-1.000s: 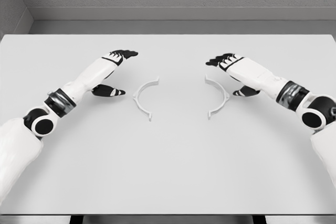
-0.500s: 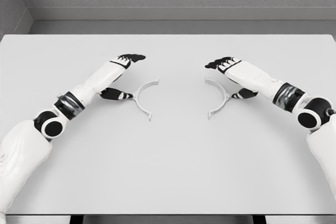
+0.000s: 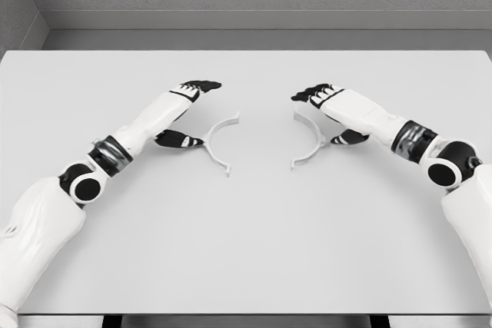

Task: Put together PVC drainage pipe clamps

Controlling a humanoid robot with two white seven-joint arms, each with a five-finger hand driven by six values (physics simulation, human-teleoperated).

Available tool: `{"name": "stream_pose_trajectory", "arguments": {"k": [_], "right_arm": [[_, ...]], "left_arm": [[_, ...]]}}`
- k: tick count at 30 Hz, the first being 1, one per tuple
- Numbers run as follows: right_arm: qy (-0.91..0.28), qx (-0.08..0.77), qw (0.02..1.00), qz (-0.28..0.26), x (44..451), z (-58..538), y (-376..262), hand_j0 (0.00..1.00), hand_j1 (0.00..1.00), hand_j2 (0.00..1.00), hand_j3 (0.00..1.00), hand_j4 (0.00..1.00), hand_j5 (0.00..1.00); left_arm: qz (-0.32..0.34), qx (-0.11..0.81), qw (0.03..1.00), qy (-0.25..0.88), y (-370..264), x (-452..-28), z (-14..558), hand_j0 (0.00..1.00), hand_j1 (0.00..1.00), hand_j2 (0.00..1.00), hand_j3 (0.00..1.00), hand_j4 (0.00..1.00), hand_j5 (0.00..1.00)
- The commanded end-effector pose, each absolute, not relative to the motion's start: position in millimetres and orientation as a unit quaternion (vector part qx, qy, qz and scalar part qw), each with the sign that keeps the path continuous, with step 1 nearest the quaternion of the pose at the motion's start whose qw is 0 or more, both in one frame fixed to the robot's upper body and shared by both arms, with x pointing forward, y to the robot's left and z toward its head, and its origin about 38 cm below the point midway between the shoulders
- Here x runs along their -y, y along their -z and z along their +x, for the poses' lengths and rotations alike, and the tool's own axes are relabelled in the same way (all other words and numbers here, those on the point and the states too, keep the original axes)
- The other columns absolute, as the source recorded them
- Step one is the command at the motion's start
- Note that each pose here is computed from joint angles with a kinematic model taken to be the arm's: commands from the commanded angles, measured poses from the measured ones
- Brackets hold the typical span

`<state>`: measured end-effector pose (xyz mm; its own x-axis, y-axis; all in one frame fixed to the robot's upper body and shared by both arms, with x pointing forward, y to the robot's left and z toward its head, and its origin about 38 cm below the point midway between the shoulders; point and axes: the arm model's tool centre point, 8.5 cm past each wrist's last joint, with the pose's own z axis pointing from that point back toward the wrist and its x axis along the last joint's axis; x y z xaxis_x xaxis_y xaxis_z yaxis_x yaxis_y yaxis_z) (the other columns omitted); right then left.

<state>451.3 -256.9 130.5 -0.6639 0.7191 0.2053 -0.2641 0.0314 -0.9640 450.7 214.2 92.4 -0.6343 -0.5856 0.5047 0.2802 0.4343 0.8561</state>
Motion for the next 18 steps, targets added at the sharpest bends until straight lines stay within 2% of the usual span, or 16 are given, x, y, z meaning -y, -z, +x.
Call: {"name": "stream_pose_trajectory", "arguments": {"k": [1,18], "right_arm": [[-0.672,0.616,0.368,-0.183,256.5,451.2,-128.8,1.00,1.00,1.00,1.00,1.00,1.00],[-0.676,0.616,0.364,-0.174,239.7,458.4,-125.4,1.00,1.00,1.00,1.00,1.00,1.00]], "left_arm": [[0.099,0.742,0.414,0.518,-92.6,-208.6,450.7,1.00,1.00,1.00,1.00,1.00,1.00],[0.078,0.750,0.406,0.516,-87.3,-178.3,444.1,1.00,1.00,1.00,1.00,1.00,1.00]]}}
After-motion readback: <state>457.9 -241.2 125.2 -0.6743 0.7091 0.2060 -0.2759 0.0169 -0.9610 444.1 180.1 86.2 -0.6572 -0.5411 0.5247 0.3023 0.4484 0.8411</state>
